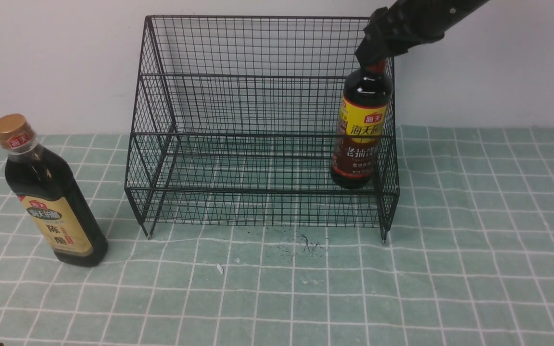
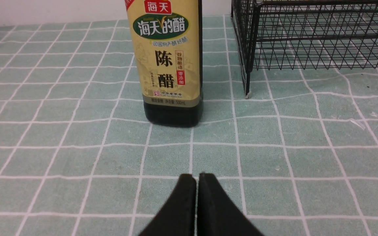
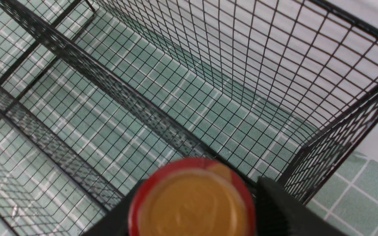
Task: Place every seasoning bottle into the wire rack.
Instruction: Use the right arm to put the condiment bottle back on the shelf, then use the left arm to grab the condiment bottle closest to it
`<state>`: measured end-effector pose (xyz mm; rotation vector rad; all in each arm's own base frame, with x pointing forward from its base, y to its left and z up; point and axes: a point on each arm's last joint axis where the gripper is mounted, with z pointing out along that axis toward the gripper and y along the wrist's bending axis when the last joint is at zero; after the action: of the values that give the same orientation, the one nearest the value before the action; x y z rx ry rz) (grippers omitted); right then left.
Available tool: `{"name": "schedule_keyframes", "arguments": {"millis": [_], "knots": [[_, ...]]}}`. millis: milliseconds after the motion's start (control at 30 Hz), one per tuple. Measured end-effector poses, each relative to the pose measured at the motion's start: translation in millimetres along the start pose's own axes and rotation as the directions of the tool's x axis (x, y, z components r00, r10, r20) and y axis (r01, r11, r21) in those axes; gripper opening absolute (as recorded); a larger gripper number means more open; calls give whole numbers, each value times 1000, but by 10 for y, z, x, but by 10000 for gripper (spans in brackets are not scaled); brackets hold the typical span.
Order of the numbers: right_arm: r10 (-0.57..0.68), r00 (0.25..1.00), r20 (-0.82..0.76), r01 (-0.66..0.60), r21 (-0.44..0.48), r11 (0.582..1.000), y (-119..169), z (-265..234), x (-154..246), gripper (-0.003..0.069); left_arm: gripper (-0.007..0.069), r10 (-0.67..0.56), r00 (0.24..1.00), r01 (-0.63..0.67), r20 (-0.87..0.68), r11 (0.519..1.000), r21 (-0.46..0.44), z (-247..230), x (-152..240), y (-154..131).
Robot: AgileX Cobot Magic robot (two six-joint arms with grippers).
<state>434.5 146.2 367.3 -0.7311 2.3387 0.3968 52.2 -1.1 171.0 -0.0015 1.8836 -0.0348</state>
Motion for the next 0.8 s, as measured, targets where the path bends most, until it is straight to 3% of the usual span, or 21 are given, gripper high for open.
{"name": "schedule_keyframes", "arguments": {"millis": [133,233,300,400,433,467,500,600,633,700,733,800], "knots": [[5,999,32,-6,29,1000,139,-308,-61,487,-10,0,1000,0,0,1000,0,0,0,0],[61,993,105,-71,98,993,222,-759,-110,482,-10,0,1000,0,0,1000,0,0,0,0],[109,978,175,-138,162,977,281,-1158,-115,424,-10,0,1000,0,0,1000,0,0,0,0],[106,944,313,-187,242,952,441,-1895,-56,258,-10,0,1000,0,0,1000,0,0,0,0],[109,943,313,-191,245,951,437,-1896,-55,244,-10,0,1000,0,0,1000,0,0,0,0],[102,908,406,-226,269,936,577,-2385,52,124,-10,0,1000,0,0,1000,0,0,0,0],[95,882,462,-243,273,931,689,-2699,170,60,-10,0,1000,0,0,1000,0,0,0,0],[95,845,526,-268,263,927,879,-3131,454,10,-10,0,1000,0,0,1000,0,0,0,0],[99,831,548,-279,255,926,1012,-3356,739,-4,-10,0,1000,0,0,1000,0,0,0,0],[111,834,540,-286,252,925,1140,-3469,1158,-11,-10,0,1000,0,0,1000,0,0,0,0],[111,833,542,-286,251,925,1141,-3470,1156,-12,-10,0,1000,0,0,1000,0,0,0,0],[116,824,554,-292,240,926,1229,-3391,1649,-14,-10,0,1000,0,0,1000,0,0,0,0]]}}
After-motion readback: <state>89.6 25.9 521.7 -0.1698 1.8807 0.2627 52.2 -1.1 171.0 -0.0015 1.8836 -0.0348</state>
